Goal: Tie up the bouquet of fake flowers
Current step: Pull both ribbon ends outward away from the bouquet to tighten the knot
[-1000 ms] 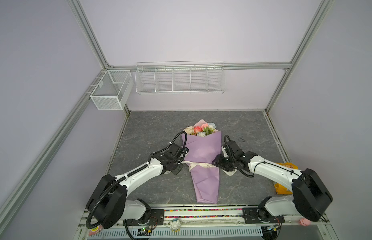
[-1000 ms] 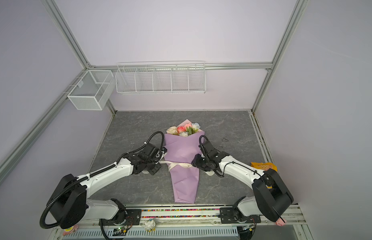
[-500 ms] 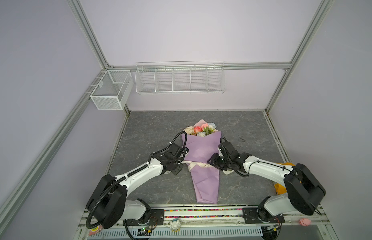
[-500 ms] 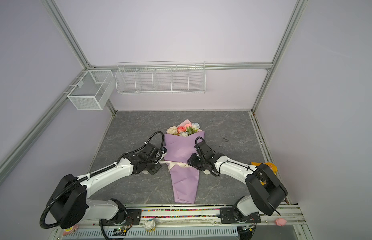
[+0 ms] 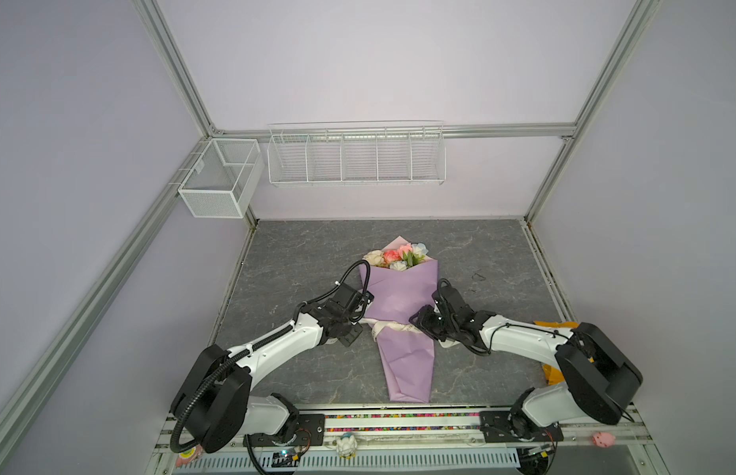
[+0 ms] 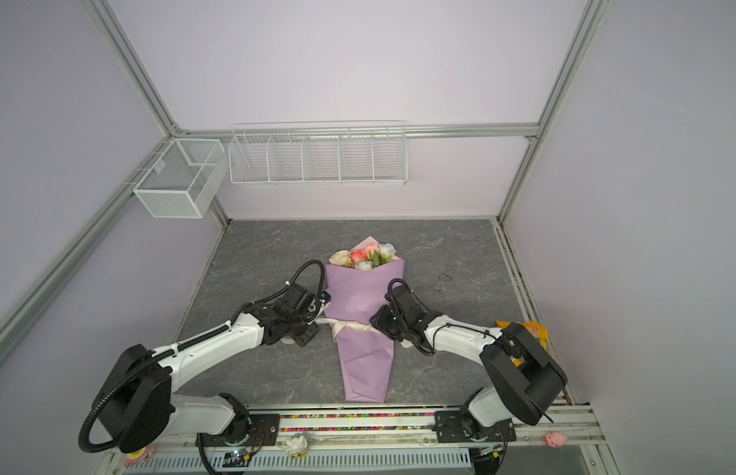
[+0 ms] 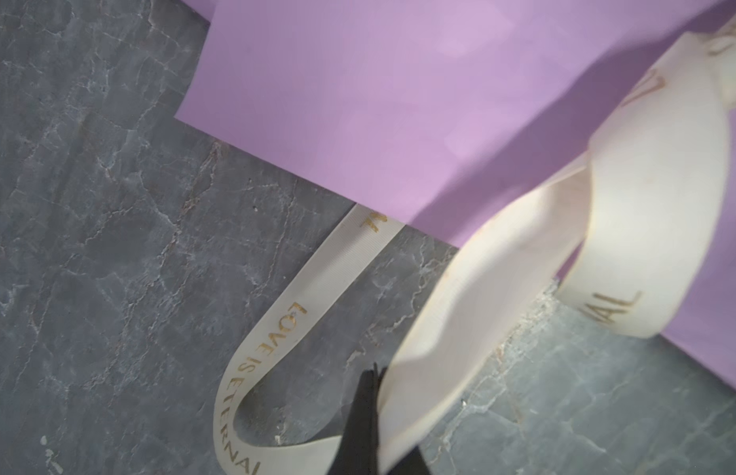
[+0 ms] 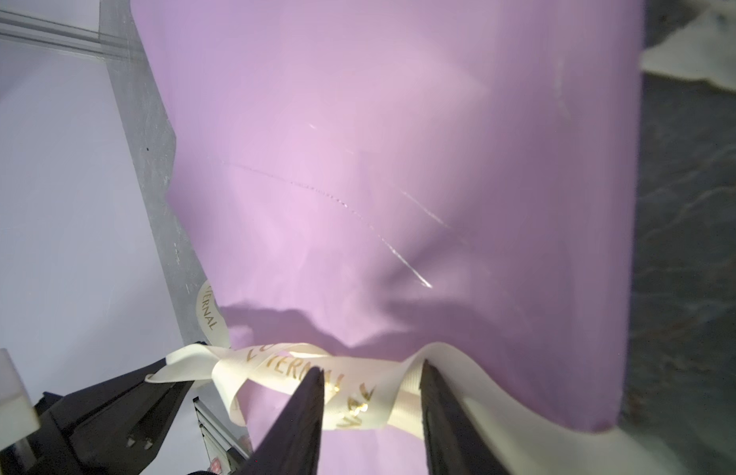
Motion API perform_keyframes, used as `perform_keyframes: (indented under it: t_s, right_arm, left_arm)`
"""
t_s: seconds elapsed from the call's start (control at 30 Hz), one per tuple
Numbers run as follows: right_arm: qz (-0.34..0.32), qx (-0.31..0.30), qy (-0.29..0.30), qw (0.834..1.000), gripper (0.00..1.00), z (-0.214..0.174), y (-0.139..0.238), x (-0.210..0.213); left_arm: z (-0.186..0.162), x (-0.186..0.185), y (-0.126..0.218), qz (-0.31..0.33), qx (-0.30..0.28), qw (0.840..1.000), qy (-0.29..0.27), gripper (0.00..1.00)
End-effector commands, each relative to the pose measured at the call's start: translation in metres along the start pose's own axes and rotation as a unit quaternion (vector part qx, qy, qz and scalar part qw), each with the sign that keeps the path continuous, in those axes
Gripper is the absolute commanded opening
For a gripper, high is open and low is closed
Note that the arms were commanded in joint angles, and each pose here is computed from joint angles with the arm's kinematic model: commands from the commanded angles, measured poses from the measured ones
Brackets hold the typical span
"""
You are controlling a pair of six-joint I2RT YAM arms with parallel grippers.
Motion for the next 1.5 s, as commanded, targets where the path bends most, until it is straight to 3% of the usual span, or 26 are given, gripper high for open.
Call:
perform_keyframes:
  t_s: [0.0, 0.13, 0.37, 0.53, 0.63, 0.8, 1.0, 1.17, 1.47]
  right_arm:
    - [0.03, -0.001, -0.021, 0.999, 0.37, 0.0, -0.006, 0.013]
    - [0.041, 0.005, -0.029, 0.999, 0.31, -0.005, -0.013, 0.018]
    - [0.027, 0.012, -0.032, 0.999, 0.37, -0.008, -0.025, 0.014]
    - [0.014, 0.014, -0.011, 1.0, 0.17, -0.008, -0.026, 0.015]
    - [-0.004, -0.001, 0.018, 1.0, 0.09, -0.005, -0.014, 0.018]
    - [-0.043, -0.049, 0.083, 0.994, 0.07, 0.004, 0.022, 0.027]
    - [-0.168, -0.107, 0.128, 0.972, 0.06, 0.013, 0.063, -0.011]
    - [-0.278, -0.165, 0.15, 0.934, 0.06, 0.023, 0.101, -0.05]
    - [-0.377, -0.183, 0.152, 0.895, 0.06, 0.047, 0.131, -0.091]
  left_arm:
    - [0.005, -0.001, 0.003, -0.001, -0.002, 1.0, -0.008, 0.0]
    - [0.005, -0.001, 0.003, -0.002, -0.001, 1.0, -0.009, 0.0]
    - [0.005, -0.002, 0.003, -0.003, -0.001, 1.0, -0.01, 0.0]
    - [0.005, -0.002, 0.003, -0.003, -0.001, 1.0, -0.01, 0.0]
    - [0.005, -0.002, 0.003, -0.002, -0.002, 1.0, -0.011, 0.0]
    - [0.004, 0.003, 0.003, 0.016, 0.001, 1.0, -0.005, 0.0]
    - [0.001, 0.007, 0.003, 0.032, 0.012, 0.999, 0.0, 0.0]
    - [-0.001, 0.009, 0.003, 0.04, 0.02, 0.999, 0.005, 0.0]
    - [-0.005, 0.03, 0.01, 0.109, 0.02, 0.993, 0.048, 0.0]
Point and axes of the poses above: each gripper's point midway between its finger pads, its own y axis back along the fingers, its own x axis along the line the jaws close on, z = x × y, the point moved 4 cm from there along y, back along the fingers, and after that the axes turned 4 degrees about y, right-handed, at the moved point
